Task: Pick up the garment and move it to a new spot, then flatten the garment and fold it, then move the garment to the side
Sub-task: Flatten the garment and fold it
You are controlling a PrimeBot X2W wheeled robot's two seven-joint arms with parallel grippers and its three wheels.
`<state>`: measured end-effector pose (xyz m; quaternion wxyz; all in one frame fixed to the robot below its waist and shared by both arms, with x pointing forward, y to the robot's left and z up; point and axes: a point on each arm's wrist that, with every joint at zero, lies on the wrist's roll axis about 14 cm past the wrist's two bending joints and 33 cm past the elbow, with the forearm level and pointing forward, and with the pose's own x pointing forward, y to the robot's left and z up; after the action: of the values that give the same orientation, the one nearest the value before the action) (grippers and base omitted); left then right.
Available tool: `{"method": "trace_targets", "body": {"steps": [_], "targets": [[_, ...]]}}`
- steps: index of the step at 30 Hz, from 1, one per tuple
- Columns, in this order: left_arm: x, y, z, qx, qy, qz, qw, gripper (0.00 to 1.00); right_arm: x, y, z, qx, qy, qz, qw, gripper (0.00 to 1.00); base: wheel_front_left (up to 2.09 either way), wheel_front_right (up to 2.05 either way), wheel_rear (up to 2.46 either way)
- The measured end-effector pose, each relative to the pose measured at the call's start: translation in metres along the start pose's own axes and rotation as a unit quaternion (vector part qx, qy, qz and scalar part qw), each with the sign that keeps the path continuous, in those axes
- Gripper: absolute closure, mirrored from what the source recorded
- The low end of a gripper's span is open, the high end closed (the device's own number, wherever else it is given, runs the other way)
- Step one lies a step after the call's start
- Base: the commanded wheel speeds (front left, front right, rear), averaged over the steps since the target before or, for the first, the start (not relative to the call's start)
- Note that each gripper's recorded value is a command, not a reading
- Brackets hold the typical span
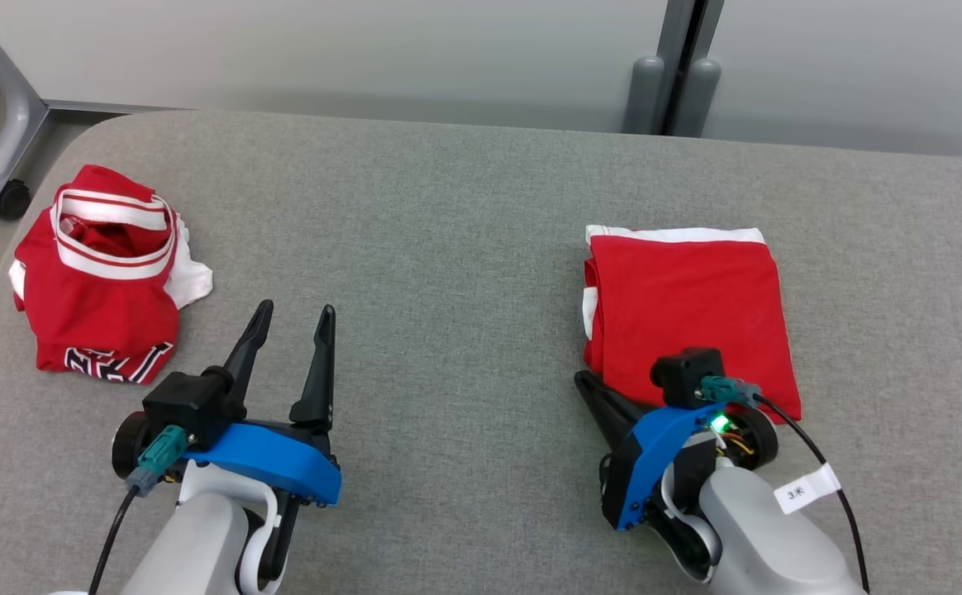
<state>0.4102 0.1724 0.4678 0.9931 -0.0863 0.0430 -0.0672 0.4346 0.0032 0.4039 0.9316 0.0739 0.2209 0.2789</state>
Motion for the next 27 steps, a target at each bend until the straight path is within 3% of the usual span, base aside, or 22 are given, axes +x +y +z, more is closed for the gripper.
{"method": "trace_targets", "body": {"steps": [5,8,9,10,11,15,18,23,27], "targets": [[0.000,-0.001,0.000,0.001,0.000,-0.001,1.000,0.00,0.005,0.017,0.005,0.008,-0.003,0.028,1.000,1.00,0.00,0.00,0.00],[0.000,-0.001,0.003,0.000,-0.004,0.001,1.000,0.00,0.005,0.023,0.027,0.023,-0.040,0.036,0.998,1.00,0.00,0.00,0.00],[0.000,-0.001,0.004,-0.001,-0.005,0.001,1.000,0.00,0.004,0.024,0.036,0.029,-0.055,0.037,0.997,0.69,0.00,0.00,0.00],[-0.001,-0.001,0.005,-0.001,-0.007,0.001,1.000,0.00,0.002,0.024,0.045,0.029,-0.072,0.038,0.996,0.46,0.00,0.00,0.00],[-0.001,-0.001,0.006,-0.001,-0.009,0.003,1.000,0.00,0.000,0.024,0.053,0.031,-0.090,0.037,0.995,0.00,0.00,0.00,0.00],[-0.005,0.000,0.007,-0.006,-0.012,0.009,1.000,0.00,-0.016,0.003,0.092,0.029,-0.164,0.006,0.986,0.00,0.00,0.00,0.00],[-0.008,-0.002,0.006,-0.010,-0.012,0.010,1.000,0.00,-0.041,-0.037,0.113,0.007,-0.209,-0.047,0.977,0.00,0.00,0.00,0.00],[-0.010,-0.006,0.008,-0.012,-0.017,0.010,1.000,0.00,-0.097,-0.102,0.116,-0.036,-0.232,-0.152,0.960,0.00,0.00,0.00,0.00],[-0.012,-0.008,0.007,-0.012,-0.017,0.010,1.000,0.00,-0.136,-0.128,0.107,-0.037,-0.228,-0.217,0.949,0.00,0.00,0.00,0.00]]}}
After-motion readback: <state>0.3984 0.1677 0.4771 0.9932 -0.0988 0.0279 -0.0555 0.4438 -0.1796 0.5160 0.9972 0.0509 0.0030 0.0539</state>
